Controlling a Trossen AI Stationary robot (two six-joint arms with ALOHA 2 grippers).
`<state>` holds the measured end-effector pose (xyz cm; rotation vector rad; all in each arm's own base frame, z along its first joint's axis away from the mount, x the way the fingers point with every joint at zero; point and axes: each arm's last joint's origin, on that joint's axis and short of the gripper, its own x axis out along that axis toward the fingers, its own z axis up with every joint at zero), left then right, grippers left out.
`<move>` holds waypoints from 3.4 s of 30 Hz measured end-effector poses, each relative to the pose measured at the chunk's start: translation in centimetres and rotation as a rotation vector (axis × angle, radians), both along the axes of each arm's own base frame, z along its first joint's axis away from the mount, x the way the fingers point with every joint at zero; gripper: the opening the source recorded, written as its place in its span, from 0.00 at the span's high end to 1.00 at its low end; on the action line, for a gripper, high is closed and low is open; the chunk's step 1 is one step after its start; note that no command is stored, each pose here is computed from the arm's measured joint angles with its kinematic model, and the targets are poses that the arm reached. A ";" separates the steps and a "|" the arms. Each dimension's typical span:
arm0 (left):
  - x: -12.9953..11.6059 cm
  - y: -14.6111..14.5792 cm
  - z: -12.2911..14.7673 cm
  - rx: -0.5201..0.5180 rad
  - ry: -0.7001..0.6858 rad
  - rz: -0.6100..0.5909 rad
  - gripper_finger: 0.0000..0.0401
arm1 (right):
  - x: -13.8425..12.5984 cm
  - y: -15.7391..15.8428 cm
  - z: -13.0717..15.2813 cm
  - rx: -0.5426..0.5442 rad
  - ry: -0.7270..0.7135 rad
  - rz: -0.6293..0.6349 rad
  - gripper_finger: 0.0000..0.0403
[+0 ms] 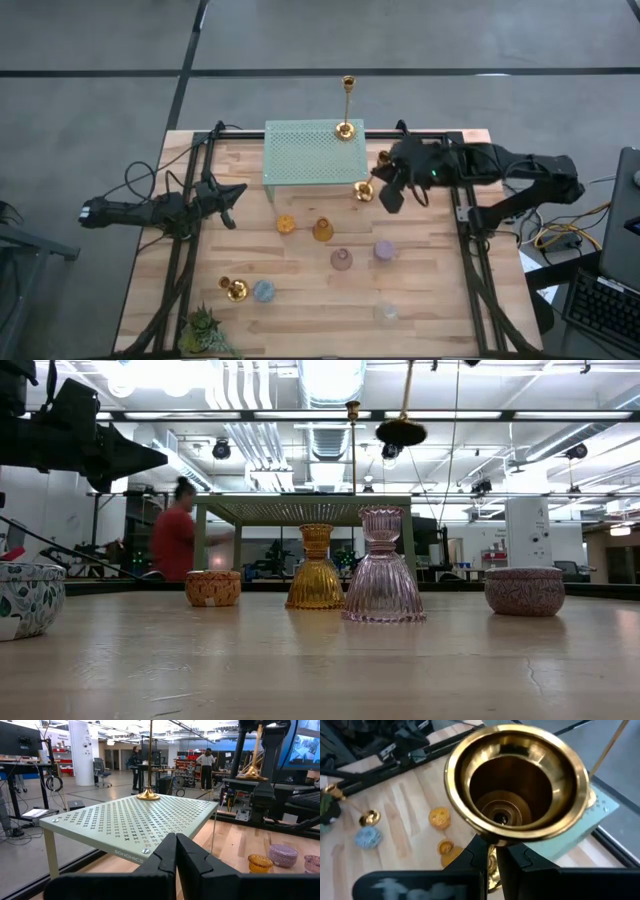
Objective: Pick & Place candle stick holders
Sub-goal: Put the right gold candle holder on the shelf aligned with the other gold candle holder
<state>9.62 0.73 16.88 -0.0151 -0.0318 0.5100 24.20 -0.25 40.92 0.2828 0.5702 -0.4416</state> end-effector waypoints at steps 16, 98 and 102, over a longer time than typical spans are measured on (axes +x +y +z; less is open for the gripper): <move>0.0 0.0 0.0 0.000 0.000 0.000 0.98 | 5.2 -7.9 -1.9 0.004 0.058 -0.056 0.97; 0.0 0.0 0.0 0.000 0.000 0.000 0.98 | 9.0 -15.0 -4.2 -0.034 0.211 -0.157 0.65; 0.0 0.0 0.0 0.000 0.000 0.000 0.98 | 9.0 -15.0 -4.3 -0.033 0.214 -0.157 0.58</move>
